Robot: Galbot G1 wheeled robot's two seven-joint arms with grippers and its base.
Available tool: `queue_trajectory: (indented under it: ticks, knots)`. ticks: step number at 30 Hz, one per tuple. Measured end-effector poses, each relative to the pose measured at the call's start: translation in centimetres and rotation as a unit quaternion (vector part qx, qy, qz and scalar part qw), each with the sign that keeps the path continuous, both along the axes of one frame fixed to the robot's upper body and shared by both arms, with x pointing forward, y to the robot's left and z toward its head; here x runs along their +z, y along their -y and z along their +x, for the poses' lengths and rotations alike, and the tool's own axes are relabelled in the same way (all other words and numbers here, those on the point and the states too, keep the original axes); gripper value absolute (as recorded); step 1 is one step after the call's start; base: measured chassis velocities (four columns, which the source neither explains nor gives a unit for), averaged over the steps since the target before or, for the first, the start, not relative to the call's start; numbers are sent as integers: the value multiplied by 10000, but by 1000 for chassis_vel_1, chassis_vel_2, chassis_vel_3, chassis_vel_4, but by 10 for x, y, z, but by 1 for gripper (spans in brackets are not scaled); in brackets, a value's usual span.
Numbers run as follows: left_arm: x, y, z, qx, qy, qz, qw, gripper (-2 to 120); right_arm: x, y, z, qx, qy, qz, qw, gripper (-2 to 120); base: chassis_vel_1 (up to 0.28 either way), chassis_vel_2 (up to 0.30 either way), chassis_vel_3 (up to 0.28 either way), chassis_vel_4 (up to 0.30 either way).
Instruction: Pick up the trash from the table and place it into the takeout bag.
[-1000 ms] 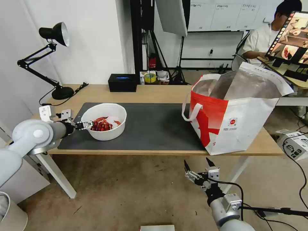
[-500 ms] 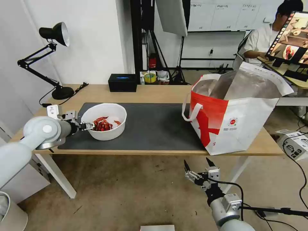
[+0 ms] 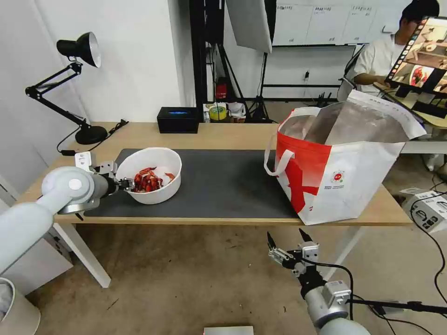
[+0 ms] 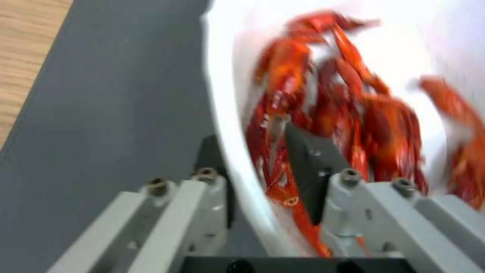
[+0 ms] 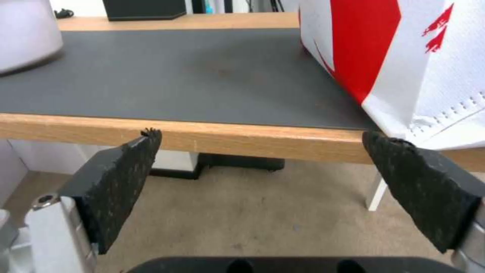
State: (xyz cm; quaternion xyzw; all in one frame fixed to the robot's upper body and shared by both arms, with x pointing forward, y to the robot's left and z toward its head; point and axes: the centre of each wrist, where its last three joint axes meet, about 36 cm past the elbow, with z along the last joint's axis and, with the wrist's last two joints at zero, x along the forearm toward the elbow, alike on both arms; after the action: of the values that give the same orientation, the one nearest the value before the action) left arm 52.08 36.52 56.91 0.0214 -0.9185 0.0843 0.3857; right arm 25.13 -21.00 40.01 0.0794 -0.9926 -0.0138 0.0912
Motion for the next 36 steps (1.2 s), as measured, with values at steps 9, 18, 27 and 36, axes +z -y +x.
queue_trajectory:
  ticks: [9,18,27,36]
  knots:
    - [0,4,-3,-15,28,7,10000,0,0,0,0,0,0,0,10000,100,0,0,0,0]
    - [9,10,-9,-81,221,-117,9997,0,0,0,0,0,0,0,10000,100,0,0,0,0]
    - [69,30,-11,-358,960,-663,9925,0,0,0,0,-1,0,0,10000,100,0,0,0,0]
    - [129,69,-5,-821,1582,-1105,9778,0,0,0,0,0,0,1,10000,100,0,0,0,0]
